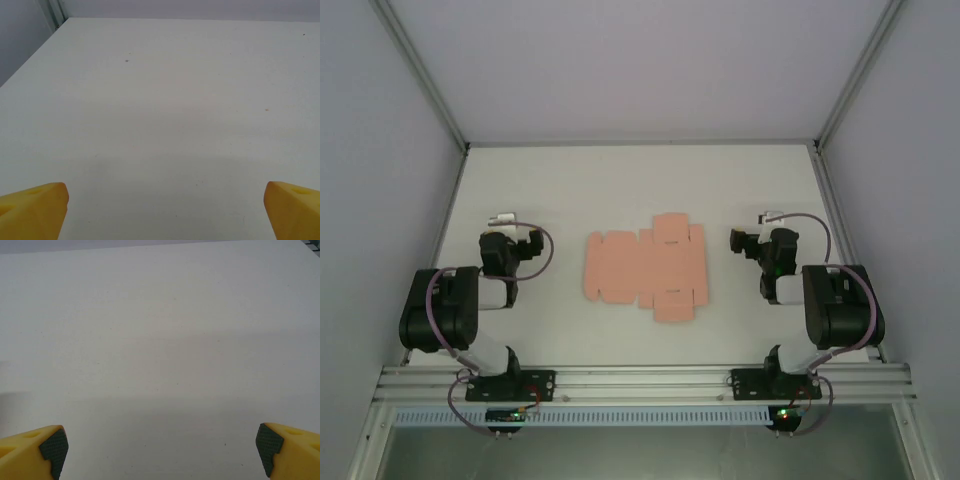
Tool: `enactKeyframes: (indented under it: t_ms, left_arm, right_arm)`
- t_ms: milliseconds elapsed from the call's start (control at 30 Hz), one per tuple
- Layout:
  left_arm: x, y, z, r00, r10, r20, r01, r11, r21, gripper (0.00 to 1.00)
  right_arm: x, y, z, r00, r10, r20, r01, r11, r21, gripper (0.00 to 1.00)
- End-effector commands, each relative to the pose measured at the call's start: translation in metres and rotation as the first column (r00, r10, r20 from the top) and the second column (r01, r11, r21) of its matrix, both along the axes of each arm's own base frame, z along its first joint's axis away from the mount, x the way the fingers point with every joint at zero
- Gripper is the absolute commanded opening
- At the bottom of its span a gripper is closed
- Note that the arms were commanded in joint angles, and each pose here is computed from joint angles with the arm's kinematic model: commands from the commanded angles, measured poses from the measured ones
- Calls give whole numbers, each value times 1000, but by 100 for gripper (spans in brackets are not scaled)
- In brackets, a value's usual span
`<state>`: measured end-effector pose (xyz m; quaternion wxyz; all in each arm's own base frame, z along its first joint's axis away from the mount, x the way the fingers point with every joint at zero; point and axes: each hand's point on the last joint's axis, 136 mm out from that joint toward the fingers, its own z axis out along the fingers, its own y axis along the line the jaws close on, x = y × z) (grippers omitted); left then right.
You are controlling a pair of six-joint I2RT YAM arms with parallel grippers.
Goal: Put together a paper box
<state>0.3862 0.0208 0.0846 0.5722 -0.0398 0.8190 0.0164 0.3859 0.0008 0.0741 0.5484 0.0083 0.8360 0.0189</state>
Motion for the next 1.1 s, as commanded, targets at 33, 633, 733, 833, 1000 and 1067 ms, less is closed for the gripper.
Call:
enactKeyframes:
  t_ms: [33,633,733,833,1000,1067]
  left_arm:
    - [7,-2,12,999,-11,35,10,1000,11,100]
    - [7,-2,11,999,-11,32,11,1000,11,100]
    - [7,-3,11,999,-12,32,12,1000,9,99]
    - [8,-3,12,999,-12,33,12,1000,10,100]
    - [7,-2,12,999,-11,32,11,1000,11,99]
    - [8,-3,12,999,-12,33,11,1000,9,99]
  right_arm:
    - [6,-1,7,1000,-3,20,3,1000,6,99]
    - [6,-1,7,1000,0,18,-1,1000,11,99]
    - [6,-1,7,1000,2,18,-2,1000,11,99]
    - [6,-2,7,1000,-3,19,2,1000,10,99]
    - [6,-1,7,1000,2,19,-2,1000,10,99]
    - [6,-1,7,1000,2,22,-2,1000,10,99]
